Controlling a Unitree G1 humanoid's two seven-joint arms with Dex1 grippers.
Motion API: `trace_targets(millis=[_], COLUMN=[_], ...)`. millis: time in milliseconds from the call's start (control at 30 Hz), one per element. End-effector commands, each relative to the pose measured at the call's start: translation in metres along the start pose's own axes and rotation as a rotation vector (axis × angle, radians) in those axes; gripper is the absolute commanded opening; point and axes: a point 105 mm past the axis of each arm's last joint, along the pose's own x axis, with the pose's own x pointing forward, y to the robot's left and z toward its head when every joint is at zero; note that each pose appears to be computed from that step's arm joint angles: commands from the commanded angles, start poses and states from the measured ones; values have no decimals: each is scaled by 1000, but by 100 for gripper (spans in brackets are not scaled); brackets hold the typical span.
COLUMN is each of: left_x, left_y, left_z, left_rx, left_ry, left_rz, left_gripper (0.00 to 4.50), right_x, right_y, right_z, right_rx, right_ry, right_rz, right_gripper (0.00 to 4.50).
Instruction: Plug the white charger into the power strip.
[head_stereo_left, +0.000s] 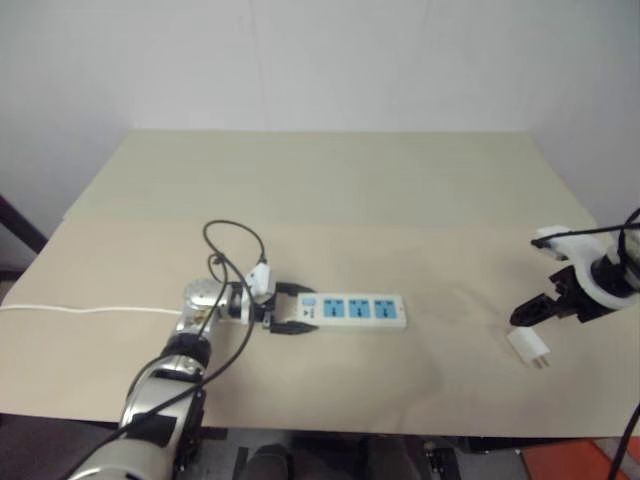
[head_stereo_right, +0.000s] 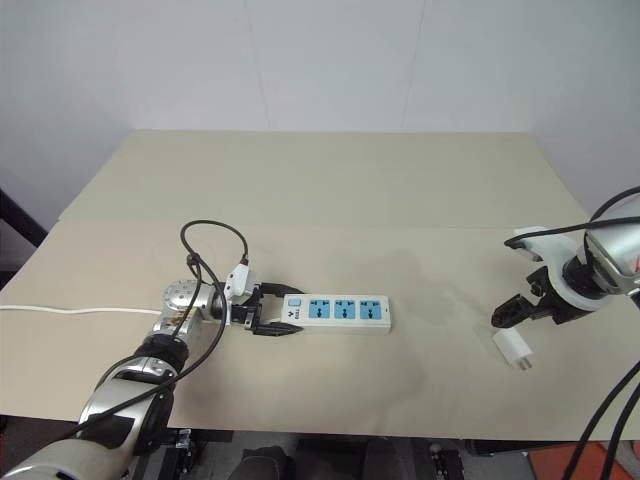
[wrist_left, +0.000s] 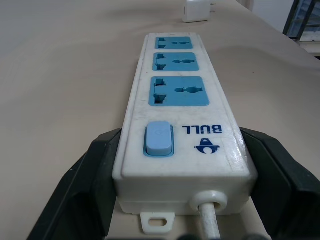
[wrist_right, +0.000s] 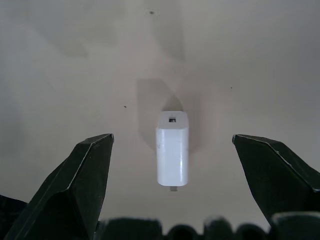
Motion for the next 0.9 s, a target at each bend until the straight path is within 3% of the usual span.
trace_targets(millis=[33,767,900], left_x=[0,-12,-14], left_y=[-4,-3,-3], left_z=[-8,-8,-8], left_rx=[-13,-6,-5], left_ry=[30,60,64], left_rz=[2,22,26], left_gripper=[326,326,326], right_x=[0,48,53], right_y=[-5,1,3], right_z=[3,-4,-4], right_rx=[-6,-30,-42], right_ry=[-16,42,36], right_rz=[-10,57,61], right_gripper=[450,450,365])
